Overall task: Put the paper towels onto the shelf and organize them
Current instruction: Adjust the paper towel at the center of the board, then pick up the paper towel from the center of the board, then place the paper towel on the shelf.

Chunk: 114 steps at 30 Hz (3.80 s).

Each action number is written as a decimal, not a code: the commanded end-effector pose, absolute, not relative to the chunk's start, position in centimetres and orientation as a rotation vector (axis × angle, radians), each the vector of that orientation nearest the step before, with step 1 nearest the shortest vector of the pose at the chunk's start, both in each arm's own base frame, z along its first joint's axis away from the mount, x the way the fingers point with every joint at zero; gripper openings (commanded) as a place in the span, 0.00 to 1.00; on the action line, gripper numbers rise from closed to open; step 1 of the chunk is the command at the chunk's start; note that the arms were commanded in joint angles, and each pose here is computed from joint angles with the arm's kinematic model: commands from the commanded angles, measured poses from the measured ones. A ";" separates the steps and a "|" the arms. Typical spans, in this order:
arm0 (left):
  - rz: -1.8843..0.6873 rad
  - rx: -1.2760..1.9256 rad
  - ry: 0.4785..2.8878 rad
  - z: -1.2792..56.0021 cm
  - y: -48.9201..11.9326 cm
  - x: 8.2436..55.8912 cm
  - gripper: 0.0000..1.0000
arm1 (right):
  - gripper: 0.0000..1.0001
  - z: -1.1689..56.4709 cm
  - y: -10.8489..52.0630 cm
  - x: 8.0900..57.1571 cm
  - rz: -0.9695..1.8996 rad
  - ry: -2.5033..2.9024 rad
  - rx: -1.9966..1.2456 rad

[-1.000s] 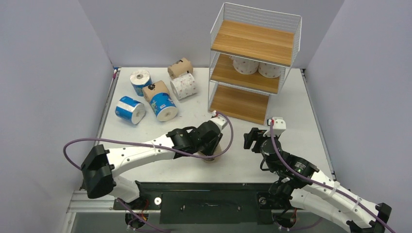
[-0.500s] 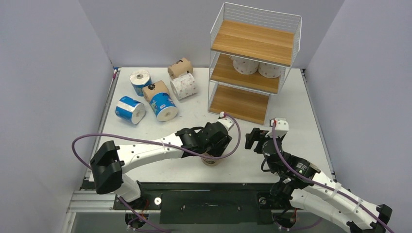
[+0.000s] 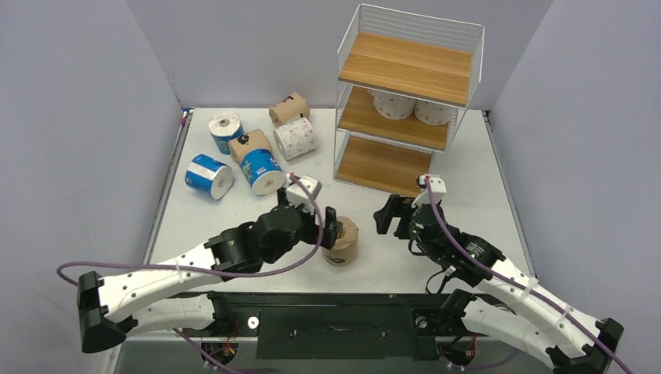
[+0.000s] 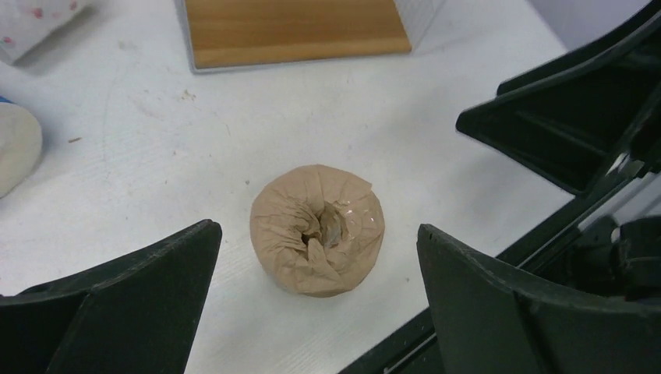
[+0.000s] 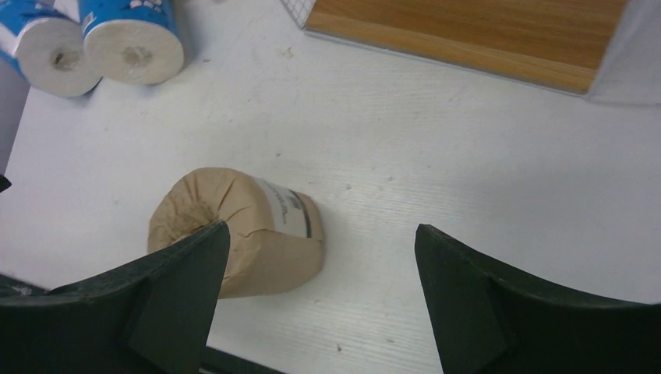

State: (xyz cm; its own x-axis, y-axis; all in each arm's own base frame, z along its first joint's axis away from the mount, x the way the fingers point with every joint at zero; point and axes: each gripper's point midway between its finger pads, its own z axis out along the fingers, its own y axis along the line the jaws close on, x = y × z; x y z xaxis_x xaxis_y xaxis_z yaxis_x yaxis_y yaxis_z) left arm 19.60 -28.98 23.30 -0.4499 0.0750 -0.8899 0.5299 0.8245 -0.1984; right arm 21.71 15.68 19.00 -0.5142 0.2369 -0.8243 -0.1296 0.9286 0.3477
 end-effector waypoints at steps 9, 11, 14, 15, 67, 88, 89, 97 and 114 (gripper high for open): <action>-0.803 -0.008 1.692 21.9 -21.3 19.2 0.96 | 0.82 17.5 23.9 21.7 0.637 2.315 -0.194; -0.821 -0.035 1.671 21.4 -20.6 19.0 0.96 | 0.82 17.0 24.7 21.6 0.650 2.343 -0.215; -0.837 -0.064 1.629 21.3 -19.8 18.9 0.96 | 0.82 16.1 25.2 21.8 0.631 2.376 -0.232; -0.849 -0.071 1.606 21.4 -19.5 18.8 0.96 | 0.82 15.7 25.3 21.9 0.616 2.391 -0.235; -0.818 0.011 1.567 23.7 -21.4 19.6 0.96 | 0.29 18.5 23.8 22.6 0.494 2.361 -0.195; -0.970 0.060 1.173 43.7 -28.4 26.7 0.96 | 0.29 44.4 12.8 23.9 0.377 1.915 0.018; -0.972 0.073 1.147 44.7 -28.9 26.9 0.96 | 0.29 44.9 12.7 24.0 0.379 1.907 0.024; -0.968 0.280 0.919 49.3 -31.6 26.1 0.96 | 0.29 50.4 10.9 24.9 0.447 1.769 0.164; -0.761 0.604 0.590 52.3 -38.1 26.2 0.96 | 0.31 54.8 10.7 28.3 0.587 1.619 0.358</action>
State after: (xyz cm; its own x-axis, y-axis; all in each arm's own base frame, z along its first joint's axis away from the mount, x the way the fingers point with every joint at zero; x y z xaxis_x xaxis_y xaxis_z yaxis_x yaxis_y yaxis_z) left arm 27.33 -38.00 48.33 0.4321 -0.4398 -0.7873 0.8228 0.5496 0.1446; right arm 28.25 10.53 50.20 -0.2458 0.4559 -0.8554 -0.0303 0.8785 0.4768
